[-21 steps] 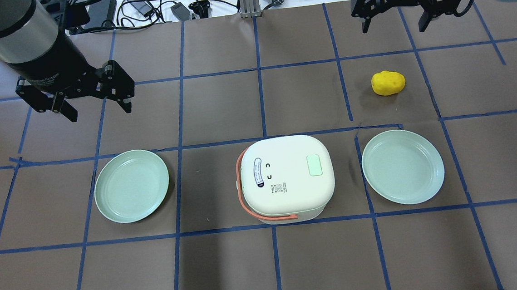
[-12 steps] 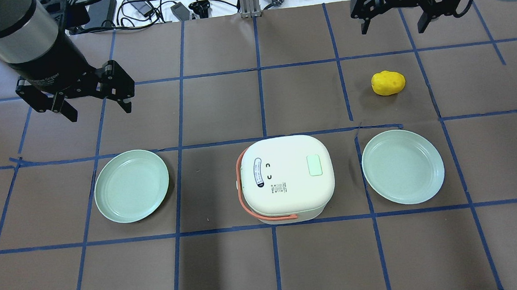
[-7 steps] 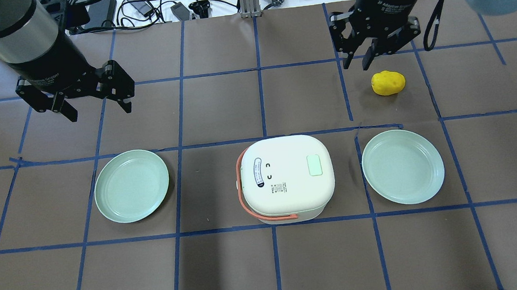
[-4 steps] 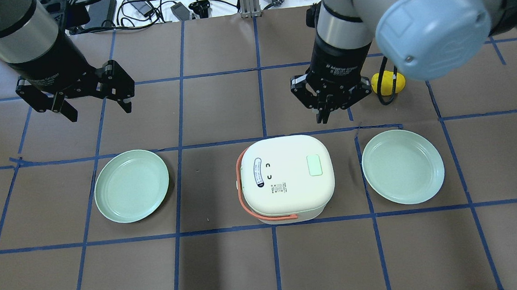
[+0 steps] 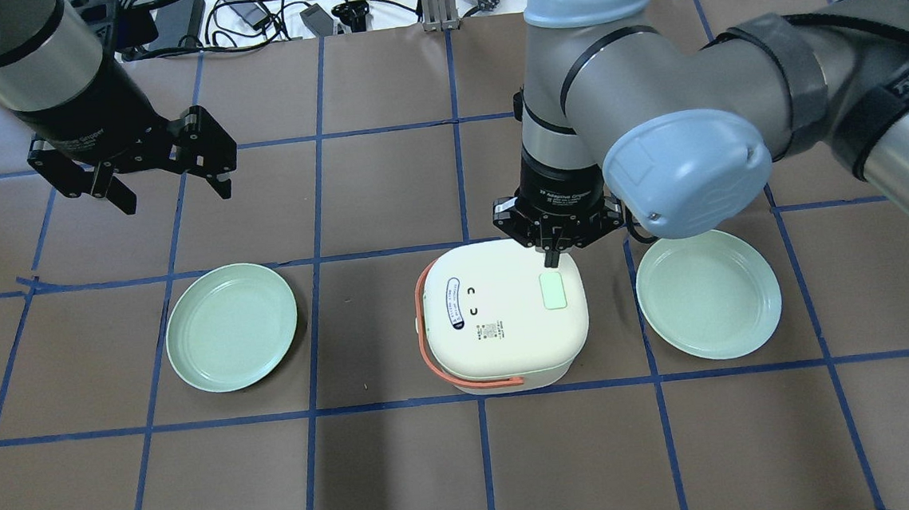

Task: Press rice cooker button
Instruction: 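Press the lid release button with the closed right gripper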

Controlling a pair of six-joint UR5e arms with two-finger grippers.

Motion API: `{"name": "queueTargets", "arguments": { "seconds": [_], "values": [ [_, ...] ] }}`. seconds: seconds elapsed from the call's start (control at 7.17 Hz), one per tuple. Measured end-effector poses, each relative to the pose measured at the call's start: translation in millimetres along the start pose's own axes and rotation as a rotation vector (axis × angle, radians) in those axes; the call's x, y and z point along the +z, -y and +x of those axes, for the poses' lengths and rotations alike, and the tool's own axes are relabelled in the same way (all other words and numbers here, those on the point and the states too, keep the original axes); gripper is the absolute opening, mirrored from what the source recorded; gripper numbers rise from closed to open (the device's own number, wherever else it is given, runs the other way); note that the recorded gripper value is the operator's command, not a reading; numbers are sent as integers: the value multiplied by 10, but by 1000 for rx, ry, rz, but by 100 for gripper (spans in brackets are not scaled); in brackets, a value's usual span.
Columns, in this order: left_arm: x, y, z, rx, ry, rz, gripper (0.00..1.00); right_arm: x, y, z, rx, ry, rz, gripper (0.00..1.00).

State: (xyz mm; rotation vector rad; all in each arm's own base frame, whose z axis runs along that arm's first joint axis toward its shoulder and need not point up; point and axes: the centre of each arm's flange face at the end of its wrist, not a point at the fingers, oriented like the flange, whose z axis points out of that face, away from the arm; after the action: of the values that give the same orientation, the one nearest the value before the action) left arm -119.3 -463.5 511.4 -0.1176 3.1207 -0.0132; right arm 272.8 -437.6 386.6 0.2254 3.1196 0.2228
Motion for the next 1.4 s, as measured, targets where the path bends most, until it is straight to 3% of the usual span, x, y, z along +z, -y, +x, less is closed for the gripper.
{"name": "queueTargets", "arguments": {
  "seconds": [0.42, 0.98, 1.12, 1.4],
  "values": [
    [0, 0, 0, 1, 0, 0, 100, 293, -91, -11, 10, -13, -8, 10],
    [0, 0, 0, 0, 0, 0, 100, 324, -104, -20, 8, -15, -10, 13],
    [0, 0, 0, 1, 0, 0, 100, 312, -100, -22, 8, -14, -8, 55],
    [0, 0, 0, 1, 0, 0, 100, 35, -30, -29, 13, 6, 43, 100]
  ]
}}
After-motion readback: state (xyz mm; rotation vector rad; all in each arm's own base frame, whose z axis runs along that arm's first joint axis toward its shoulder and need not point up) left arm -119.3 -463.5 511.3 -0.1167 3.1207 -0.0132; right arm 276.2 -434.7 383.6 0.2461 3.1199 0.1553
